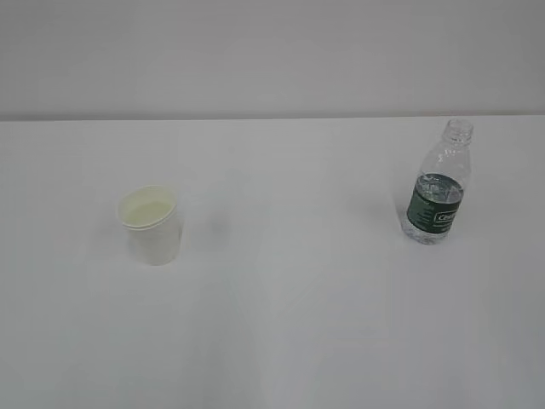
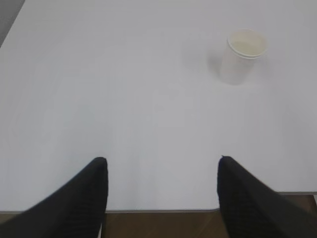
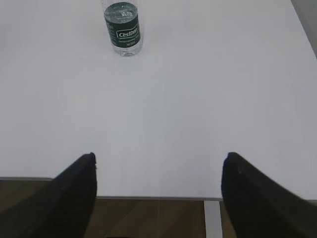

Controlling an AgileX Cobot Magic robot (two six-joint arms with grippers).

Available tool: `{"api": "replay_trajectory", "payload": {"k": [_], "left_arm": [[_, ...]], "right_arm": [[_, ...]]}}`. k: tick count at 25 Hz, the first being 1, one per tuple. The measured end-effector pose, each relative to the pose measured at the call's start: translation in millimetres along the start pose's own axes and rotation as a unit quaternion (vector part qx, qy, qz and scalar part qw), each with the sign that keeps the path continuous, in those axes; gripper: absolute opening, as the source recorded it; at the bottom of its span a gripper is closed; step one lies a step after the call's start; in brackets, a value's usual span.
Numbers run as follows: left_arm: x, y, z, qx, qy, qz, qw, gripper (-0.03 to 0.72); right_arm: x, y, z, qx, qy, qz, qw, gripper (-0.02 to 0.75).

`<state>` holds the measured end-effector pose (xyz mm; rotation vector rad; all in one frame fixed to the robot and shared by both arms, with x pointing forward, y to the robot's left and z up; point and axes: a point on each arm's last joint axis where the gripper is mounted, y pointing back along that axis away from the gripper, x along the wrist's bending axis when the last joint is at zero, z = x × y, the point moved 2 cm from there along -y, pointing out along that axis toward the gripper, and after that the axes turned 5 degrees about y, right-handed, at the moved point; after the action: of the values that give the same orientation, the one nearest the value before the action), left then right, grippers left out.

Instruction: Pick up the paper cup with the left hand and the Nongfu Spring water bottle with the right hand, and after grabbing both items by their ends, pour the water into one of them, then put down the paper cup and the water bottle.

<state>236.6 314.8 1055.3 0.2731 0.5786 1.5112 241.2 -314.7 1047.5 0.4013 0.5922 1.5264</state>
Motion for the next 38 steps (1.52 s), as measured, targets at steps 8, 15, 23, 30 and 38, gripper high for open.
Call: {"api": "replay_trajectory", "payload": {"k": [8, 15, 23, 30, 38], "left_arm": [[-0.9, -5.8, -0.5, -0.006, -0.001, -0.003, 1.0, 0.486], [-2.3, -10.6, -1.1, -0.011, -0.001, -0.009, 1.0, 0.482], [-2.1, -14.6, -1.3, -0.016, -0.003, -0.008, 1.0, 0.471], [-2.2, -14.6, -0.8, -0.018, -0.003, -0.009, 1.0, 0.471], [-2.1, -14.6, -0.7, -0.019, -0.003, -0.008, 1.0, 0.469]], "right_arm": [[1.2, -6.1, 2.1, -0.016, 0.002, 0.001, 1.0, 0.587], [2.7, -14.7, -2.7, -0.005, 0.005, 0.002, 1.0, 0.587], [3.4, -18.2, -1.5, -0.016, 0.006, 0.003, 1.0, 0.587], [3.5, -18.6, -1.6, -0.016, 0.006, 0.003, 1.0, 0.587], [3.4, -18.6, -1.6, -0.016, 0.004, 0.0, 1.0, 0.587]]}}
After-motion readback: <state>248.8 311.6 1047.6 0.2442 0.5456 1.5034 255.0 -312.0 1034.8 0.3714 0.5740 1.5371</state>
